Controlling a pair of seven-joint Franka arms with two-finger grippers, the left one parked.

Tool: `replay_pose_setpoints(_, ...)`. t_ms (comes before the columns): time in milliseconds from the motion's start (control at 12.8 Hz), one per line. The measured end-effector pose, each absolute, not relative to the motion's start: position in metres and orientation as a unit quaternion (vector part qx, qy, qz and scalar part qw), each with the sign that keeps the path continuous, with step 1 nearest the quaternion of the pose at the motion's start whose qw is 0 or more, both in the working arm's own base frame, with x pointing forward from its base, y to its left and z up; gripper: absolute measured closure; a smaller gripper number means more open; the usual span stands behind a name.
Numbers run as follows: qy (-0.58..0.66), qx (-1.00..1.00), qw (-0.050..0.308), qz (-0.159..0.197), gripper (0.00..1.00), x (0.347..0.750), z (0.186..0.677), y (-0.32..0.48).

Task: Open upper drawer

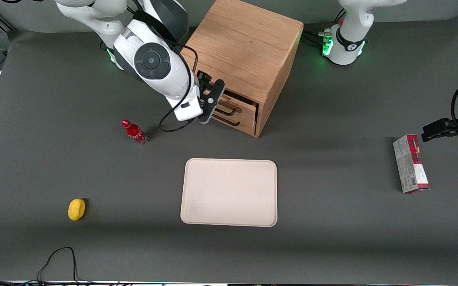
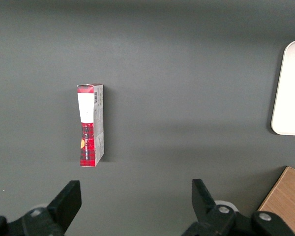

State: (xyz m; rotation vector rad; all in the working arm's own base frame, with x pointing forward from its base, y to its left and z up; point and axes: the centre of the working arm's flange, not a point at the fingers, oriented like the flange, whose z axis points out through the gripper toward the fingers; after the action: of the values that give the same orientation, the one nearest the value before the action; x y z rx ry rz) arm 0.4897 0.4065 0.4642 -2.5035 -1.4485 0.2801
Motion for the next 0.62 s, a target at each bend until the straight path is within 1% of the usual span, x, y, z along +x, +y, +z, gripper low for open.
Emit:
replay_pose_setpoints(390, -0.498, -0.854, 0.121, 0.092, 0.00, 0.500, 0.443, 0.409)
replay_pose_setpoints(623, -0.503, -0.853, 0.106, 0.089, 0.00, 0.505, 0.431, 0.407)
